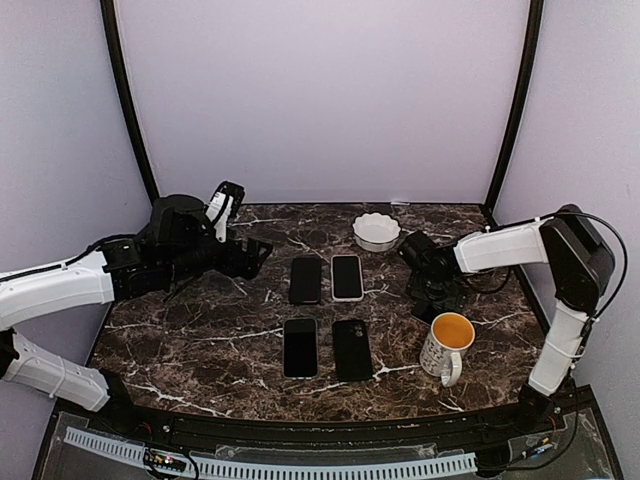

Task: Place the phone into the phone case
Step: Move the phone to the center of the board, then pick up the phone at the center of the board, then adjust the phone case at the center of the board, then install the phone into the phone case.

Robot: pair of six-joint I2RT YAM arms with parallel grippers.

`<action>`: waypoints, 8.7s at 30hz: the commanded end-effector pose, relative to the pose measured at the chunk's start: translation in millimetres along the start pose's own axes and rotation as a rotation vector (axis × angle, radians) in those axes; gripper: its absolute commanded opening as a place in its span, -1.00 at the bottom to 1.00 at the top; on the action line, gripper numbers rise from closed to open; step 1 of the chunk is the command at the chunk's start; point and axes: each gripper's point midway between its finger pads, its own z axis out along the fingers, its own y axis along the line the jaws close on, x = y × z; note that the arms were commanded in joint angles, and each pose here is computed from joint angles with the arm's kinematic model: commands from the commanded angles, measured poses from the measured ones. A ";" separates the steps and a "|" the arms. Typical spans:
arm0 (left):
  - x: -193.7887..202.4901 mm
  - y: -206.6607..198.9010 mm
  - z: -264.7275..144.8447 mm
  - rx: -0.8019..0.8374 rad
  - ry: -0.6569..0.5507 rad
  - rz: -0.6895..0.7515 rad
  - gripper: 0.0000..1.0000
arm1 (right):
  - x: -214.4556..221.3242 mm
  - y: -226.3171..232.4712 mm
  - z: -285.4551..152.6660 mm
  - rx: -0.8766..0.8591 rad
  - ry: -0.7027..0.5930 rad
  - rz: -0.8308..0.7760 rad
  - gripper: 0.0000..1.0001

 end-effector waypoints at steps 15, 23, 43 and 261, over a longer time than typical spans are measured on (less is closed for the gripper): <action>-13.7 3.8 -12.3 0.001 -0.064 0.007 0.93 | 16.1 -15.7 20.4 -0.008 0.109 -0.030 0.97; -12.2 4.1 -10.9 -0.002 -0.060 0.011 0.92 | 29.7 -6.5 26.9 -0.063 0.168 -0.073 0.66; -9.2 5.7 -8.3 -0.014 -0.051 0.025 0.93 | 82.9 45.5 2.4 -0.208 0.288 -0.598 0.49; 30.4 50.0 63.1 -0.090 0.292 -0.256 0.97 | 158.3 140.3 -124.4 -0.560 -0.111 -0.873 -0.54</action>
